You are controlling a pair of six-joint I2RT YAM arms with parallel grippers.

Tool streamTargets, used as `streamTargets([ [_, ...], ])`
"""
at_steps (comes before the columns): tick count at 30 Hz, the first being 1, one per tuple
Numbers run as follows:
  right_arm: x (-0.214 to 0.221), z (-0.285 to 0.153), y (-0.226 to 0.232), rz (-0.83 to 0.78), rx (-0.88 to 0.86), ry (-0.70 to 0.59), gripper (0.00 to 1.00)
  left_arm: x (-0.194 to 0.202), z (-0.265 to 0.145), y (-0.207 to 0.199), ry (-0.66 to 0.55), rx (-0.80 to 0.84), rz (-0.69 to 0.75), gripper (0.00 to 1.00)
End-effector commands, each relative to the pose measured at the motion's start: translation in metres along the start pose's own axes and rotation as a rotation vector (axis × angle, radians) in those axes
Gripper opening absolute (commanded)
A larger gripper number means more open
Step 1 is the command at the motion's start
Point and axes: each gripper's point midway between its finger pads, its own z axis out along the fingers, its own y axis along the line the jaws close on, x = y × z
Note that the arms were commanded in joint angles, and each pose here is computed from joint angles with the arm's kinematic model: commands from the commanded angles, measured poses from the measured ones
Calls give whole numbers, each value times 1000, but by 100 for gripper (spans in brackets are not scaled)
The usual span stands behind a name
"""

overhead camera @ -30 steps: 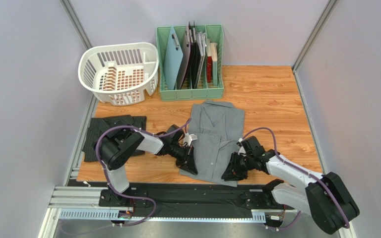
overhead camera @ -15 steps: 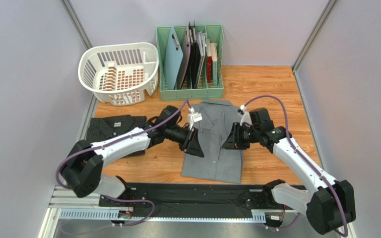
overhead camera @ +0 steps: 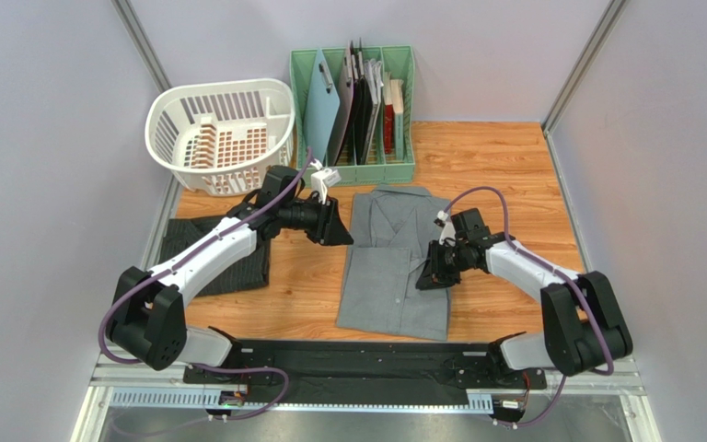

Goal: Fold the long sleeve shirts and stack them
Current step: Fold the shirt

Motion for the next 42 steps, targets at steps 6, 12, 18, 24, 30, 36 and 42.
streamTargets([
  [6,-48,32,-2,34,-15,-103,19,5,-6,-1,-20,-5,13,41],
  [12,-64,41,16,80,-100,-96,22,7,-7,0,-10,-9,19,41],
  [18,-91,35,38,142,-181,-202,28,7,-9,1,-7,-12,20,42],
  [24,-122,38,49,151,-231,-263,30,8,-6,3,6,4,24,42],
  [30,-134,38,39,197,-207,-292,33,15,-5,6,35,7,23,42],
  [36,-135,30,-10,276,-126,-303,39,45,13,-1,120,100,-67,44],
  [42,-133,20,6,113,-162,-257,35,76,57,-33,273,253,-61,43],
])
